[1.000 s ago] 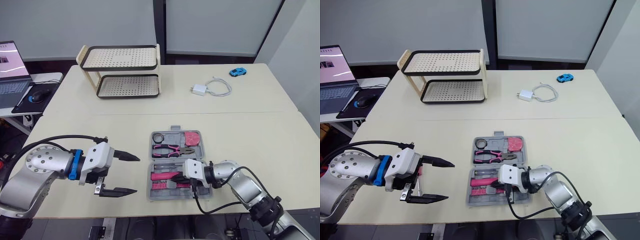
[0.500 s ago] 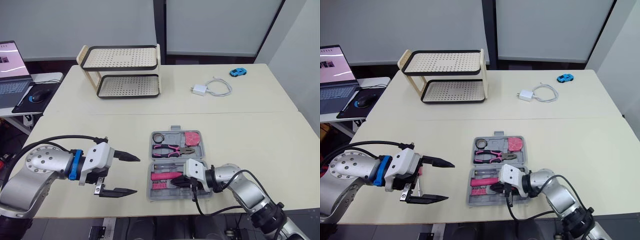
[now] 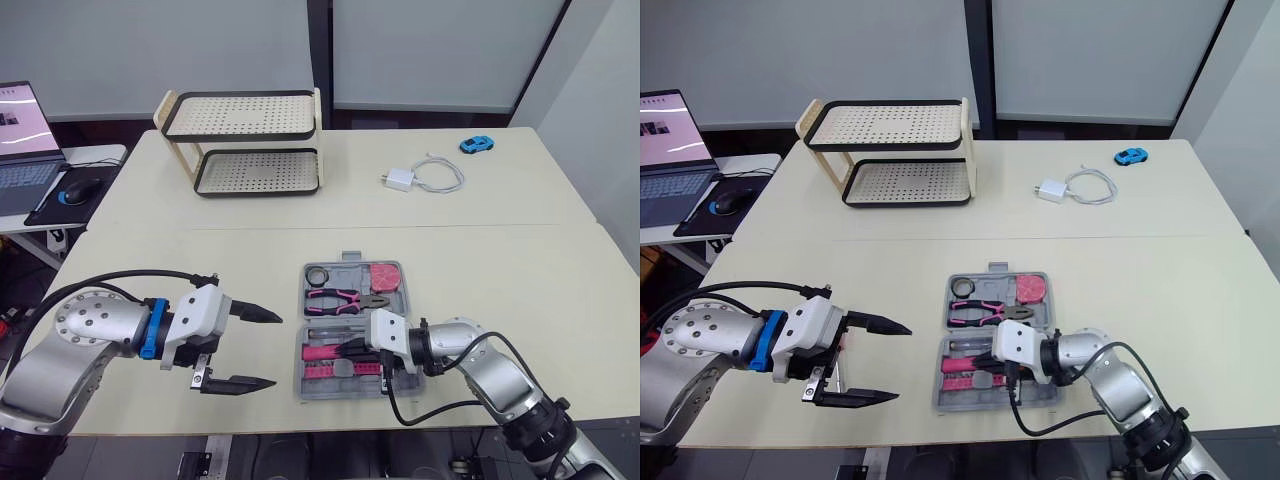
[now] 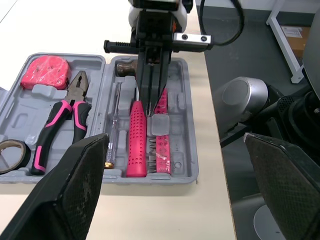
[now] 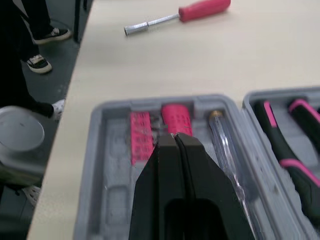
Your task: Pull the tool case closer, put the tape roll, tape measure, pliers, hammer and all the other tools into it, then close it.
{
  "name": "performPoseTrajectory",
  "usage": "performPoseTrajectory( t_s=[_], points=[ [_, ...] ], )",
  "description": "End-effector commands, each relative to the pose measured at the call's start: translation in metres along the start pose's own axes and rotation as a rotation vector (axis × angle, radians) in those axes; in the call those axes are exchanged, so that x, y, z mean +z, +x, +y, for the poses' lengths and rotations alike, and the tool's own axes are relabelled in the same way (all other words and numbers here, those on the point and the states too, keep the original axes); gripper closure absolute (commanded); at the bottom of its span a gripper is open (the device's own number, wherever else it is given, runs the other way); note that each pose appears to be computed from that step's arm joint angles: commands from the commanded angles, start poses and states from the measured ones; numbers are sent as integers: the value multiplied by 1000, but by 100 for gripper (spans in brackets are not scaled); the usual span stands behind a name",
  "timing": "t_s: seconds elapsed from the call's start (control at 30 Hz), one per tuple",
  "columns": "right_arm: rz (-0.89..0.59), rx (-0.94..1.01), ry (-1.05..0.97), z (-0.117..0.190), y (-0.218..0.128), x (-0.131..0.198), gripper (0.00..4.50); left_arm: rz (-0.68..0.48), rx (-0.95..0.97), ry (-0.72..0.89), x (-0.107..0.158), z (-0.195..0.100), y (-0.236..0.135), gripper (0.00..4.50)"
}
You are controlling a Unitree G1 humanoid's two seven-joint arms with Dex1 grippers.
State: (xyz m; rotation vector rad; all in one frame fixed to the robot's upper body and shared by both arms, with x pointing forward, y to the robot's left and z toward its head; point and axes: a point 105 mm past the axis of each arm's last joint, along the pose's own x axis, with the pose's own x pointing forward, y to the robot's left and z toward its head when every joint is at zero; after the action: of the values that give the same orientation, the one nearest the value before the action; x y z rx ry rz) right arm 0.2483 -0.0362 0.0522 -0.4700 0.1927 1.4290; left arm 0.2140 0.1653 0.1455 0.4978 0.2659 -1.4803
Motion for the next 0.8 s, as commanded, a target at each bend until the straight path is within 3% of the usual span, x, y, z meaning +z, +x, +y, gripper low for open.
performPoseTrajectory(
  t_s=[0.03,0.43,0.8],
  points=[
    [-14,-15,-42,-4,2,4,446,-10,0,36,6,1,1,0],
    [14,-52,8,-13,1,-3,446,-10,-5,31,7,-2,1,0],
    [98,-36,37,-3,-2,-26,446,-9,-11,24,8,-4,2,0]
  ],
)
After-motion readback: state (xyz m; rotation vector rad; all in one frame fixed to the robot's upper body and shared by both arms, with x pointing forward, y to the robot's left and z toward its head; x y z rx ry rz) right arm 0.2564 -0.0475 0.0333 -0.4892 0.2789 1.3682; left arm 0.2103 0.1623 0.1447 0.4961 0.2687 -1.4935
